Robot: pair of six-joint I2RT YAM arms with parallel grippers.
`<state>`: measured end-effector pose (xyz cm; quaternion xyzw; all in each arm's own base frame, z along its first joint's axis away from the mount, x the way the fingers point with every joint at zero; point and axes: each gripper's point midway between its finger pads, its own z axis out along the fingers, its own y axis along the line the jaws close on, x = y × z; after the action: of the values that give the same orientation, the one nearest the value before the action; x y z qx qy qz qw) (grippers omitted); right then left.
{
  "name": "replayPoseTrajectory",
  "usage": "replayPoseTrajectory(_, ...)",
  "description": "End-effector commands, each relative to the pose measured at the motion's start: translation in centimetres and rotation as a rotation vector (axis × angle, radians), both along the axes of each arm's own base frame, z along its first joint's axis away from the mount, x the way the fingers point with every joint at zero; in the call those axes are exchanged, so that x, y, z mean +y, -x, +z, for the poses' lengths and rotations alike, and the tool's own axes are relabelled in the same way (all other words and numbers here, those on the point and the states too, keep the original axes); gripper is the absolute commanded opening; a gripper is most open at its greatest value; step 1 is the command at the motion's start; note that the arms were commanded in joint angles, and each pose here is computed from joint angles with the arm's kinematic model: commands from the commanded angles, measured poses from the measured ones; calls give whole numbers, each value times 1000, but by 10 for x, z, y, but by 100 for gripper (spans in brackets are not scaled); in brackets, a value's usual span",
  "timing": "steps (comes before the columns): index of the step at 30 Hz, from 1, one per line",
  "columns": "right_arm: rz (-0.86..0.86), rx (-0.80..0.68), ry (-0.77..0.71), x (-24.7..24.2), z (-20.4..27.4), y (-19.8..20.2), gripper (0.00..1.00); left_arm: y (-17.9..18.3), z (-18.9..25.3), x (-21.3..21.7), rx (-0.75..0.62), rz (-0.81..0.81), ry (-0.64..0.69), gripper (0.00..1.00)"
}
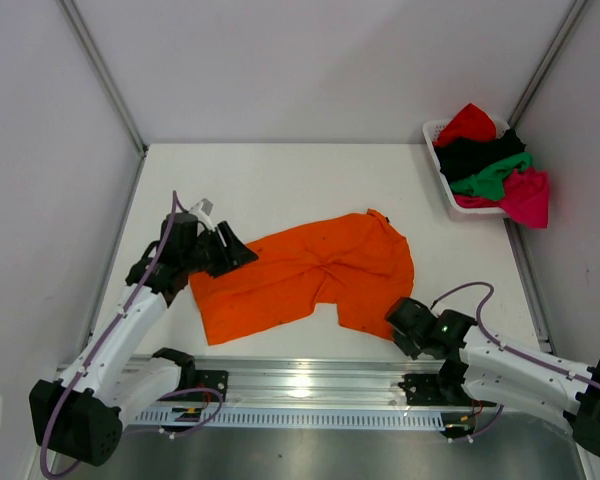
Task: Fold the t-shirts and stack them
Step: Fold the tshirt
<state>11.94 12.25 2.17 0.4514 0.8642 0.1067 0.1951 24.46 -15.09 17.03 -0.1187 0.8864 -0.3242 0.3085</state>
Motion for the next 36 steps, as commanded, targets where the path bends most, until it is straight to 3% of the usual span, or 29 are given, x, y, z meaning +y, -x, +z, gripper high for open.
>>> replayPoseTrajectory(1,-15,-14,-11,1,3,-2,11,-1,11,-1,-43,-14,-5,57)
replayPoseTrajectory(4,2,-33,-23,7,2,-7,0,0,10,1,-44,-12,-12,57)
replayPoseTrajectory(14,64,-103,-34,21,12,-22,0,1,8,3,-23,12,-15,57)
replayPoseTrajectory(19,84,-147,-17,28,20,-34,0,20,-23,2,168,57,7,55)
replayPoseTrajectory(32,160,-229,76,52,36,-72,0,27,-43,1,210,77,-12,55)
replayPoseTrajectory(36,186,-233,86,61,33,-81,0,43,-62,5,308,104,-37,55)
